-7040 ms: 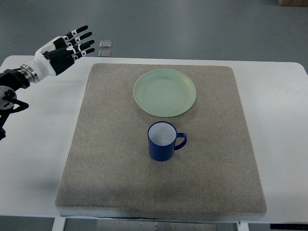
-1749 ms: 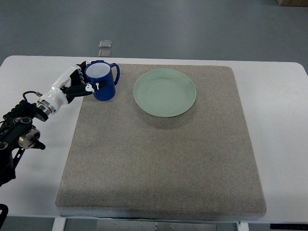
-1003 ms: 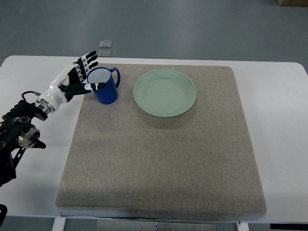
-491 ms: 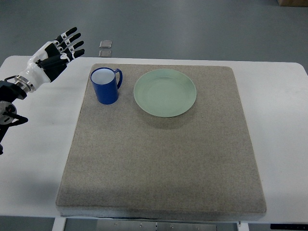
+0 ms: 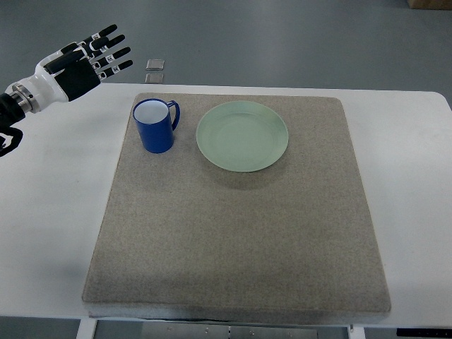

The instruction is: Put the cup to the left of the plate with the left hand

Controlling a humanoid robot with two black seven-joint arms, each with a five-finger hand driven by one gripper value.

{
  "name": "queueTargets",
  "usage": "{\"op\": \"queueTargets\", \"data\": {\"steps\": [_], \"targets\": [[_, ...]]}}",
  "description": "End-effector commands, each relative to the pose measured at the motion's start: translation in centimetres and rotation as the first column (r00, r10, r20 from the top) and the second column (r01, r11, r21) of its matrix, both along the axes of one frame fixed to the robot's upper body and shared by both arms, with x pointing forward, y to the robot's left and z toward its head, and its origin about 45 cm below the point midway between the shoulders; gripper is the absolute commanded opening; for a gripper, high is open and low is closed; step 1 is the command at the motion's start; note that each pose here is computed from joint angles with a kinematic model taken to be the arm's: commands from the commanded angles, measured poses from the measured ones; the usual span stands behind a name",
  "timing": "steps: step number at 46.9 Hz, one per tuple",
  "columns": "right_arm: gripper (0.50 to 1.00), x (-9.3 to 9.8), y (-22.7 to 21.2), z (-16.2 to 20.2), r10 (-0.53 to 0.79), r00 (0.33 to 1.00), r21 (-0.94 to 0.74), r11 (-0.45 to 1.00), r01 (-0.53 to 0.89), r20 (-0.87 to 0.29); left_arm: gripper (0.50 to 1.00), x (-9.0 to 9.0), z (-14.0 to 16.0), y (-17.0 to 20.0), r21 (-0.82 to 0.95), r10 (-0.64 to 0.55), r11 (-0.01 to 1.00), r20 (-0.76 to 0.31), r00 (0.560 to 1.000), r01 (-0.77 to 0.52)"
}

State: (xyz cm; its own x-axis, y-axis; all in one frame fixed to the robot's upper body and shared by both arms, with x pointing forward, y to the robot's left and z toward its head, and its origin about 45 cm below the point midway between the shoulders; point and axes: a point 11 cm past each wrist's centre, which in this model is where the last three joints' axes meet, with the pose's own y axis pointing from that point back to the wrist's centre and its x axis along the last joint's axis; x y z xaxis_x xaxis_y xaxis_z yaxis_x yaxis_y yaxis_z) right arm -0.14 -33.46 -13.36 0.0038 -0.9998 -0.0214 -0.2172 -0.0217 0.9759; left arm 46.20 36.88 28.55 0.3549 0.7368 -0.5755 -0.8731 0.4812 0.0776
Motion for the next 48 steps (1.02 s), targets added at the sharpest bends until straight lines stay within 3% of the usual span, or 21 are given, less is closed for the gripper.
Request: {"op": "queueTargets", "data": {"steps": [1,14,30,48], "targets": [[0.932,0.0,0.0,0.0,0.0,1.0,0.0,1.0,0.0,0.001,1.0,0.6,0.8,0.8,-0.014,0.027,1.0,0.003,1.0,-0.027],[0.932,0.0,0.0,0.0,0.0,1.0,0.0,1.0,0.0,-0.001,0.999,1.1,0.4,2.1,-0.12,0.097,0.988,-0.031,0.995,-0.1],[0.932,0.0,0.0,0.0,0.0,1.0,0.0,1.0,0.0,0.001,0.999,1.8,-1.0,-2.1,-0.133,0.028,0.99,-0.082,0.996,-0.038],[0.932,-0.1,0.0,0.0,0.0,1.0,0.001,1.0,0.0,-0.001,0.999,2.3,-0.5,-3.4,-0.135,-0.001,0.991,-0.068,0.998,-0.008]]}}
